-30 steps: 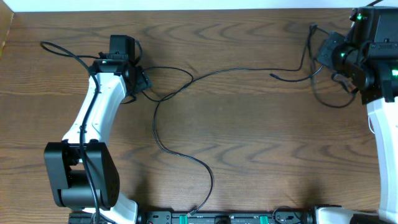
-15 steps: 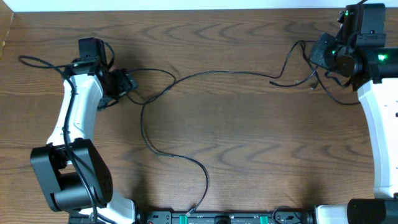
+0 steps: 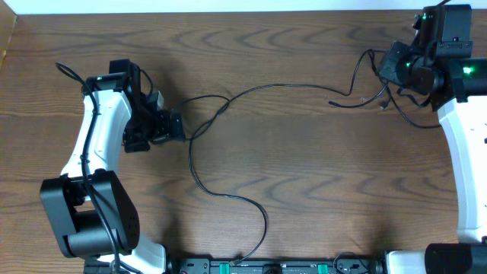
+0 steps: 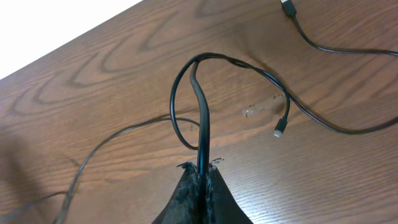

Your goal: Untangle cables

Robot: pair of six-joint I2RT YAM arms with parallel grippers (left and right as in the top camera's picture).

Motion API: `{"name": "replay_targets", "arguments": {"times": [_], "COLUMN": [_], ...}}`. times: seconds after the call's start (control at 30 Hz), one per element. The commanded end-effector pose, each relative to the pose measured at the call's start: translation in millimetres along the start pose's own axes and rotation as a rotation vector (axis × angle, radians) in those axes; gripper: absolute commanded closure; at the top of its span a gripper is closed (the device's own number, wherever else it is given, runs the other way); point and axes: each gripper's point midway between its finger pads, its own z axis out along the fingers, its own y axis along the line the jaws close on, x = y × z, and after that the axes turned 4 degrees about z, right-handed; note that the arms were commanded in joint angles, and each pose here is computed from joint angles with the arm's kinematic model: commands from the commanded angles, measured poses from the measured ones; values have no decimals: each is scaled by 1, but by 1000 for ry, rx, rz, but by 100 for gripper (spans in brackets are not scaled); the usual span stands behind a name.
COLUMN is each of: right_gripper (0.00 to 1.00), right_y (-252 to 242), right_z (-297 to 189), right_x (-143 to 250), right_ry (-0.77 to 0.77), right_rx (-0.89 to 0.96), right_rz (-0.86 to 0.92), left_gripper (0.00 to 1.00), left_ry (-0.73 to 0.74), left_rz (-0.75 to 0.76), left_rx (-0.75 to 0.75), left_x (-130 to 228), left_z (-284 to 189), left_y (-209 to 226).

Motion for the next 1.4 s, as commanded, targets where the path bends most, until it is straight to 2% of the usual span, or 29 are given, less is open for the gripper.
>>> {"name": "replay_targets", "arguments": {"times": [0.0,0.1,0.2,0.4,0.5,0.57,0.7,0.8,0.93,1.03,1.27,1.37], "right_gripper": [99,99,99,99,99,99,99,99,99,99,99,99], "right_y": [5,4,4,12,40,78,138,171,196,203,194,185], "right_z": [-6,-6,-6,-7,-10,-21,-51,-70,-81,-85,-82,-78], "right_x": [-5,-5,-5,1,8,20,39,53,67,64,41,36], "right_ry": [-14,-12,-11,18,52,88,123,129,117,100,95,100], "right_rx": [-15,-13,-13,-58,-199,-400,-723,-861,-926,-943,-919,-897], "right_rz": [-16,-16,-16,-33,-130,-237,-362,-424,-483,-465,-331,-308], "left_gripper": [2,2,2,2,2,2,2,2,2,2,2,3], "left_ry": [73,119,113,-58,-156,-216,-278,-285,-286,-296,-327,-345], "left_rz": [83,157,173,187,122,74,144,229,398,459,372,384], "left_rx": [81,184,187,164,159,164,208,211,206,212,256,388], "left_x": [18,33,32,-11,-37,-52,-66,-66,-62,-62,-68,-67], "left_z": [-1,-5,-4,-2,-5,-8,-11,-9,-4,-1,-1,-9], "left_y": [-13,-30,-30,-28,-28,-29,-45,-60,-89,-108,-140,-168]}}
